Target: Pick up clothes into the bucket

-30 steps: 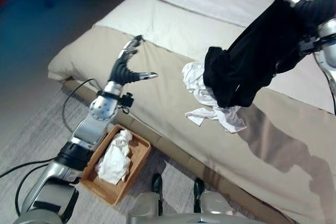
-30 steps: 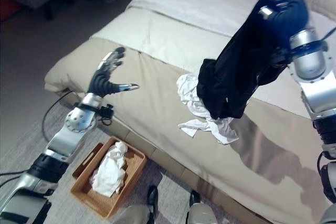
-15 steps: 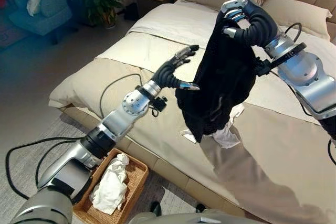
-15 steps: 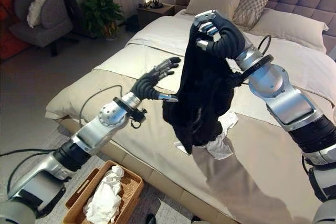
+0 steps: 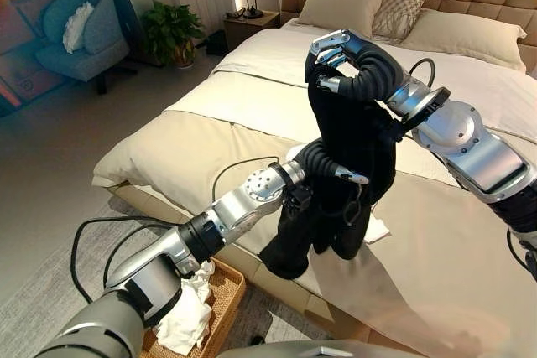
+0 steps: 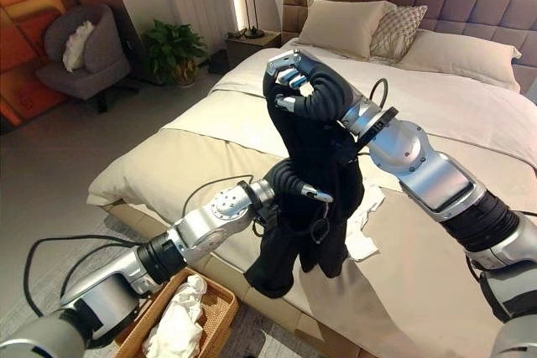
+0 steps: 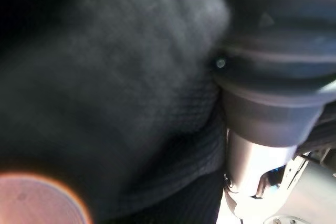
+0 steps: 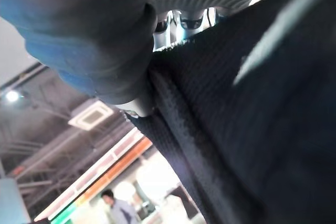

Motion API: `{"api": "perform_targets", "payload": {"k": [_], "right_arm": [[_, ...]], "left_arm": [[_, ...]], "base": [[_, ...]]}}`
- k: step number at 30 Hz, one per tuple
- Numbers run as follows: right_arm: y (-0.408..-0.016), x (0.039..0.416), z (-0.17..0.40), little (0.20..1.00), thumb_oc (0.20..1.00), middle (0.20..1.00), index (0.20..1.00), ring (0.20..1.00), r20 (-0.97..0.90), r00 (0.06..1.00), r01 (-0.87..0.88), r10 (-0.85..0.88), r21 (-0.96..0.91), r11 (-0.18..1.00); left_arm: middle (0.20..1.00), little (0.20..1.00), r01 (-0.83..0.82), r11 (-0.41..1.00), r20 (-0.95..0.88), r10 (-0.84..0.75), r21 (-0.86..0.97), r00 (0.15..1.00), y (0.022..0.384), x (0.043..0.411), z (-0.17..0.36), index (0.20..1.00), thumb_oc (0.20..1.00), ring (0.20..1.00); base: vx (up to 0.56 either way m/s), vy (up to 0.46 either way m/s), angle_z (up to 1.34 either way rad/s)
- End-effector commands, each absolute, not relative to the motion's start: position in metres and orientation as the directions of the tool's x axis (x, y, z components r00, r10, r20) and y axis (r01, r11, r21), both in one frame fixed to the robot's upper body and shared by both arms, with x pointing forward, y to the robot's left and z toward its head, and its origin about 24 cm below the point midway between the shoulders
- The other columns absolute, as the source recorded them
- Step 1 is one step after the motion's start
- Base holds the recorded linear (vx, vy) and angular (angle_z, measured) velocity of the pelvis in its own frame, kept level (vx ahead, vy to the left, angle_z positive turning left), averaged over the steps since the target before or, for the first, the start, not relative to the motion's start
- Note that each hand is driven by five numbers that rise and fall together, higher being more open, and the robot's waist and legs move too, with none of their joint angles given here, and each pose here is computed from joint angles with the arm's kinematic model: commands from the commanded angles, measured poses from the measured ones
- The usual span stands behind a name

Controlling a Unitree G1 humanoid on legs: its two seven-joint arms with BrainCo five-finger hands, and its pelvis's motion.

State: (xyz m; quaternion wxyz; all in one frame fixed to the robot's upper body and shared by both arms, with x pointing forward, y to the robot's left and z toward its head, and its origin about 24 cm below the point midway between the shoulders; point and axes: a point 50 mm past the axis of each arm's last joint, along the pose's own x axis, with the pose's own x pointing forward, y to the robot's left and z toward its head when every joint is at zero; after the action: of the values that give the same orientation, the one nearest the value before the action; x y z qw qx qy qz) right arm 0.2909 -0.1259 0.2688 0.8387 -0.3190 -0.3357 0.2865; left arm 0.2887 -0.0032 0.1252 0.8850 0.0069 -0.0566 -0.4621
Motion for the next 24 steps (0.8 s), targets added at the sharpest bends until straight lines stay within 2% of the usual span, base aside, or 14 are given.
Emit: {"api": "perform_targets", "payload": {"k": [1,2,3,4,6,7,8,9,10,12,13,14,19,24], "right_arm": [[-0.112,0.271,0.315,0.2,0.2,0.2,0.2,0.2,0.557,0.444,-0.219,0.702,-0.692,0.688],[-0.112,0.271,0.315,0.2,0.2,0.2,0.2,0.2,0.557,0.444,-0.219,0.702,-0.692,0.688],[-0.113,0.272,0.315,0.2,0.2,0.2,0.2,0.2,0.563,0.448,-0.215,0.695,-0.686,0.695],[-0.117,0.273,0.316,0.2,0.2,0.2,0.2,0.2,0.579,0.458,-0.192,0.675,-0.677,0.711],[-0.123,0.277,0.315,0.231,0.231,0.231,0.231,0.231,0.591,0.482,-0.161,0.647,-0.666,0.729],[-0.128,0.279,0.315,0.809,0.809,0.809,0.809,0.809,0.598,0.497,-0.132,0.629,-0.664,0.736],[-0.128,0.279,0.315,0.918,0.918,0.918,0.918,0.918,0.598,0.497,-0.132,0.628,-0.663,0.736],[-0.144,0.284,0.314,1.0,1.0,1.0,1.0,1.0,0.617,0.542,-0.06,0.57,-0.649,0.758],[-0.145,0.284,0.314,1.0,1.0,1.0,1.0,1.0,0.617,0.543,-0.061,0.57,-0.648,0.759],[-0.167,0.293,0.31,1.0,1.0,1.0,1.0,1.0,0.642,0.604,0.027,0.471,-0.608,0.794],[-0.167,0.293,0.31,1.0,1.0,1.0,1.0,1.0,0.642,0.605,0.027,0.471,-0.607,0.794],[-0.183,0.301,0.304,1.0,1.0,1.0,1.0,1.0,0.647,0.655,0.052,0.39,-0.553,0.831],[-0.219,0.317,0.282,1.0,1.0,1.0,1.0,1.0,0.613,0.763,0.13,0.205,-0.456,0.881],[-0.26,0.331,0.259,1.0,1.0,1.0,1.0,1.0,0.538,0.843,0.28,0.0,-0.438,0.854]], "left_arm": [[0.74,0.74,0.847,0.522,0.072,-0.853,0.095,0.517,-0.023,0.296,0.132,0.74,0.74,0.74],[0.74,0.74,0.848,0.522,0.072,-0.853,0.096,0.517,-0.023,0.296,0.132,0.74,0.74,0.74],[0.288,0.288,0.849,0.521,0.076,-0.853,0.085,0.516,-0.022,0.295,0.132,0.288,0.288,0.288],[0.2,0.2,0.847,0.523,0.078,-0.852,0.089,0.518,-0.018,0.296,0.132,0.2,0.2,0.2],[0.2,0.2,0.84,0.529,0.077,-0.849,0.122,0.523,-0.01,0.297,0.132,0.2,0.2,0.2],[0.2,0.2,0.828,0.524,0.078,-0.851,0.198,0.52,-0.004,0.298,0.136,0.2,0.2,0.2],[0.2,0.2,0.828,0.524,0.076,-0.851,0.2,0.52,-0.004,0.297,0.136,0.2,0.2,0.2],[0.2,0.2,0.757,0.521,0.122,-0.846,0.394,0.519,0.011,0.299,0.152,0.2,0.2,0.2],[0.2,0.2,0.758,0.52,0.12,-0.846,0.394,0.519,0.012,0.298,0.151,0.2,0.2,0.2],[0.2,0.2,0.612,0.514,0.193,-0.836,0.601,0.513,0.03,0.295,0.172,0.2,0.2,0.2],[0.2,0.2,0.612,0.513,0.192,-0.836,0.602,0.514,0.031,0.295,0.172,0.2,0.2,0.2],[0.2,0.2,0.538,0.535,0.237,-0.817,0.651,0.526,0.043,0.293,0.179,0.2,0.2,0.2],[0.2,0.2,0.502,0.599,0.271,-0.769,0.624,0.579,0.079,0.283,0.18,0.2,0.2,0.2],[0.2,0.2,0.396,0.72,0.403,-0.664,0.569,0.63,0.123,0.272,0.209,0.2,0.2,0.2]], "base": [[0.0,0.0,0.0],[0.0,0.0,0.0],[0.0,0.0,0.0],[0.0,0.0,0.0],[0.0,0.0,0.0],[0.0,0.0,0.0],[0.0,0.0,0.0],[0.0,0.0,0.0],[0.0,0.0,0.0],[0.0,0.004,0.05],[0.01,0.009,0.05],[0.0,0.0,0.0],[0.03,-0.001,0.14],[0.0,0.006,0.18]]}}
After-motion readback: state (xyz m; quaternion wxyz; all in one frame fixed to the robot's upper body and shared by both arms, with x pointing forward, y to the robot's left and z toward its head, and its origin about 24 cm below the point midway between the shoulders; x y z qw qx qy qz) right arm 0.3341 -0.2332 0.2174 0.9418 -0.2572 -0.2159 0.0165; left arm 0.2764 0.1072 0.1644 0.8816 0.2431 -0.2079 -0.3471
